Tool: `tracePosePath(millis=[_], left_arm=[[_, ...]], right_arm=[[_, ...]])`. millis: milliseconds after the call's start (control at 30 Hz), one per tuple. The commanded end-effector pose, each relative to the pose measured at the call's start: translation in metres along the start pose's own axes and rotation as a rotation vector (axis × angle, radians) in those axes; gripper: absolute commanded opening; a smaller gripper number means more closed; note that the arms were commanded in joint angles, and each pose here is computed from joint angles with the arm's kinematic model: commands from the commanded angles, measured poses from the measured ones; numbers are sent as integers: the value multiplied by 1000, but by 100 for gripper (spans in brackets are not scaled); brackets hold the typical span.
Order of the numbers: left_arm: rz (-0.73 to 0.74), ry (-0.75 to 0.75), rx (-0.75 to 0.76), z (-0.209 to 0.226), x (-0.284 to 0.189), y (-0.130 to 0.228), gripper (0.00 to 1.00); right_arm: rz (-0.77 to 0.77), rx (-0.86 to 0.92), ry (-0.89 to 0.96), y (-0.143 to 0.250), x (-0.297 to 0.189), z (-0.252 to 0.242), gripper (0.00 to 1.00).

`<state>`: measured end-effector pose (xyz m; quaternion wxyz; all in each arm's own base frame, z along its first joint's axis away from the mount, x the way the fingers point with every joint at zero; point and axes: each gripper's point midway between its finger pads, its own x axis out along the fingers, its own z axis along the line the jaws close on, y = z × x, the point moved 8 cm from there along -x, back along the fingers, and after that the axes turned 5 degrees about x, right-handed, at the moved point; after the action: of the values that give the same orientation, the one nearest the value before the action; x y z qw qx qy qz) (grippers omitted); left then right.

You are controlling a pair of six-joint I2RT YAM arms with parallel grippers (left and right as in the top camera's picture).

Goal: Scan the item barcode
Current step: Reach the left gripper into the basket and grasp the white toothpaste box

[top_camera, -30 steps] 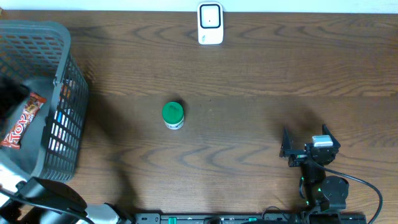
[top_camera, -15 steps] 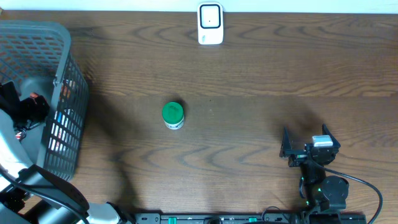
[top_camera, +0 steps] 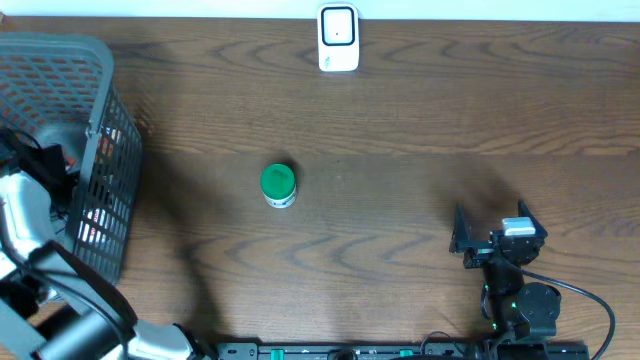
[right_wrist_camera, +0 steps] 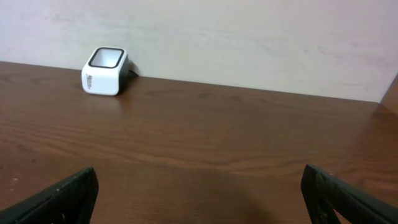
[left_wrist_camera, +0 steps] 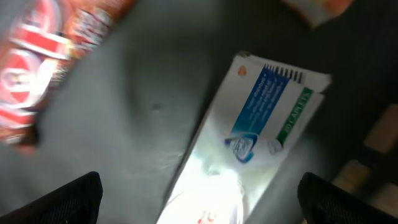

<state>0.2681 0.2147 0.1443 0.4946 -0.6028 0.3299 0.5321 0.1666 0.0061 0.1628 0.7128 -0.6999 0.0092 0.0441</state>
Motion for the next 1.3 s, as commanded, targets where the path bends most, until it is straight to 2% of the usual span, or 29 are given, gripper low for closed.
tracePosePath(millis=[0,133,333,533,700,800,1033,1267], left_arm=[[50,56,13,-5,25,4,98],[117,101,10,-8,53,9,98],[138,108,9,-8,65,11,98],[138,106,-19,-8,64,10,63],[138,103,-51,-8,63,10,61],[131,99,-59,-7,57,7,53],[36,66,-63,-3,21,-6,51],[-149,5,-86,-2,-38,-16,51]], right_arm=[[2,12,2,1,0,0,99],[3,12,2,1,0,0,99],[2,12,2,1,0,0,99],[2,12,2,1,0,0,99],[3,12,2,1,0,0,99],[3,12,2,1,0,0,99],[3,12,2,1,0,0,99],[3,12,2,1,0,0,99]])
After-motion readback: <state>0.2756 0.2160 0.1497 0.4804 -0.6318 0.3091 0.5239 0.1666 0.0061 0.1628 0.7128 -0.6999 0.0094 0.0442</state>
